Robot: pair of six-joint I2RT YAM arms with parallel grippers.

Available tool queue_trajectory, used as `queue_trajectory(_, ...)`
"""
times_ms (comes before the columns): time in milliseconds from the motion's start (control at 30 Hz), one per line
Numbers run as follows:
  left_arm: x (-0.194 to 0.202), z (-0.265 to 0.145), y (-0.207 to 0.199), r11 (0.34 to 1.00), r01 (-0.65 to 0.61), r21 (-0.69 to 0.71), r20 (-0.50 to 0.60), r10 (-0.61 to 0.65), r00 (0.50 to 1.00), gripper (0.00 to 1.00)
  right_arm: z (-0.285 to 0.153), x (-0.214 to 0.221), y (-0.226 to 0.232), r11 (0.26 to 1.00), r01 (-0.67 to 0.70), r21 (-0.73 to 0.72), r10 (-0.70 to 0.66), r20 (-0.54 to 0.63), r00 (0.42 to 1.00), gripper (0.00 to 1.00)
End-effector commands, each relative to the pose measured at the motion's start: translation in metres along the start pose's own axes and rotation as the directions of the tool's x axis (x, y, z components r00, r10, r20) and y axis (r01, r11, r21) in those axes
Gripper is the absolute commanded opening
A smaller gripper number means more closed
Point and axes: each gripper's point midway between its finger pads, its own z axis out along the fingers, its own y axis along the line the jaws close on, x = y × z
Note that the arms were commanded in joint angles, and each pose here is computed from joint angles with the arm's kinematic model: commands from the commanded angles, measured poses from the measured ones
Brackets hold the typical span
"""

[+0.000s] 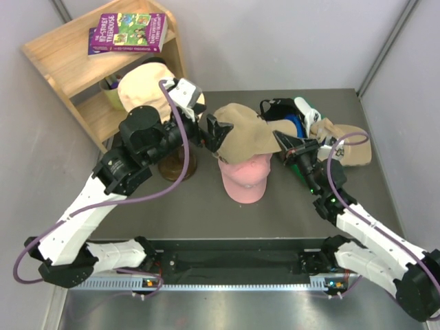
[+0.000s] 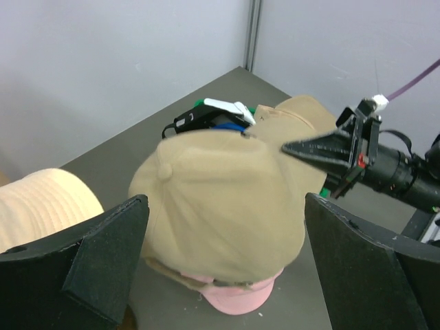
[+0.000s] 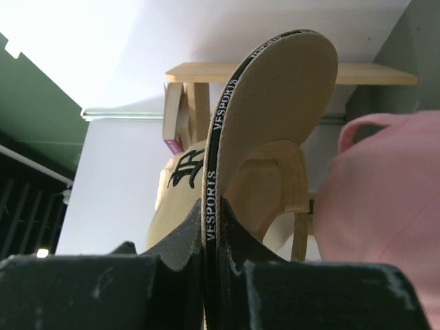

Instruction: Stack the hats

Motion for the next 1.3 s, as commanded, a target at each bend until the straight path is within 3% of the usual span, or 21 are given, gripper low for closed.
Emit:
queue_trajectory(0, -0.034, 0.013, -0.004, 0.999, 0.051, 0.008, 0.120, -0.051, 0.991, 0.99, -0.014, 0.002, 0.002, 1.000, 0.029, 0.002, -0.029, 0.001, 1.000, 0.00)
queue_trajectory(367, -0.021, 0.029, -0.006, 0.998, 0.054, 0.018, 0.081, -0.055, 0.995, 0.99, -0.047, -0.012, -0.070, 0.994, 0.057, 0.095, -0.059, 0.015, 0.998, 0.00)
queue_trajectory(733, -0.017, 0.044, -0.006, 0.997, 0.074, 0.018, 0.070, -0.075, 0.995, 0.99, -0.035, -0.027, -0.107, 0.983, 0.115, 0.142, -0.113, -0.023, 0.993, 0.00)
queue_trajectory(1033, -0.008, 0.056, -0.003, 0.997, 0.073, 0.002, 0.049, -0.073, 0.996, 0.99, -0.036, -0.038, -0.134, 0.941, 0.264, 0.212, -0.252, -0.083, 0.964, 0.00)
queue_trajectory(1267, 0.006, 0.071, -0.002, 0.997, 0.079, -0.004, 0.019, -0.079, 0.997, 0.99, -0.037, -0.042, -0.154, 0.861, 0.449, 0.238, -0.422, -0.158, 0.893, 0.00)
